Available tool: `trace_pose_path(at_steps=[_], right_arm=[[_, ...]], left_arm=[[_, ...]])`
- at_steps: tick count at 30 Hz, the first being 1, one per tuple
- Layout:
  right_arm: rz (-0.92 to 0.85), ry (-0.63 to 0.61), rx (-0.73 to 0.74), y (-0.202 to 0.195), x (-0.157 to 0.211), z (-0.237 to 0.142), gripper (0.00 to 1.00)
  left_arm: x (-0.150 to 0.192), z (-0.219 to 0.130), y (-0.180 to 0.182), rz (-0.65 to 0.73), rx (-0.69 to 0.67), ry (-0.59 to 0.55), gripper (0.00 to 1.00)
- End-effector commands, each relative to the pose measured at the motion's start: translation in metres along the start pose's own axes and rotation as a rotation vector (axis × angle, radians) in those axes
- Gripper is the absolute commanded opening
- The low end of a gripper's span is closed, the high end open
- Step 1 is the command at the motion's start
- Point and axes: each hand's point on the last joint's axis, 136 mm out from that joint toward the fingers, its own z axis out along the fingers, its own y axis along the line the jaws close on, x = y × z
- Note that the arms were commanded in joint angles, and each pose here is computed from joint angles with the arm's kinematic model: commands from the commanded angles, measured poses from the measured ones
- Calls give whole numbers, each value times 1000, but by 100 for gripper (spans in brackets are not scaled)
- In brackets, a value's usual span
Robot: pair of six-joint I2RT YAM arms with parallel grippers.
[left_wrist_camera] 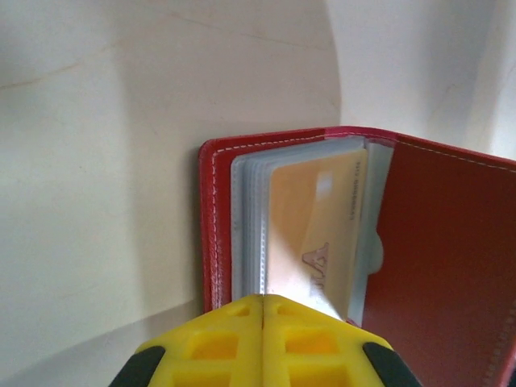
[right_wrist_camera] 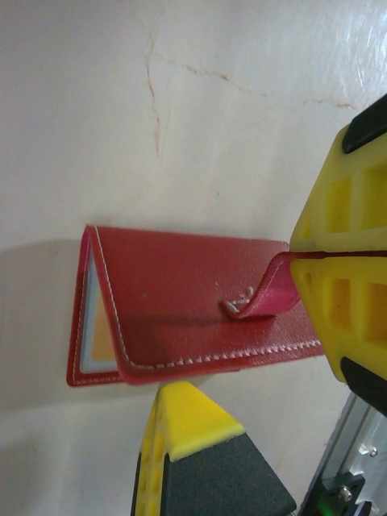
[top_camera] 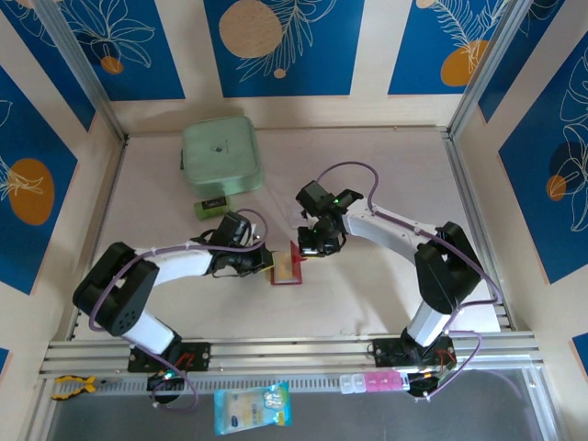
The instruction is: Take the credit cards out of the card holder
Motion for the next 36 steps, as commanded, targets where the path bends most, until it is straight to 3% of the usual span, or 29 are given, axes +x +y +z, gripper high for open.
trace_pose_path(at_steps=[1,20,36], right_arm=[[-4,-2,3,-8,5,-4,0],[71,32,42,-59,12,28,2],[77,32,206,-103,15,25,31]], left_arm=[[-1,5,-9,15,20,18,5],[10,10,20,-7,-95,41,4],[15,13,33,-34,-141,61,5]])
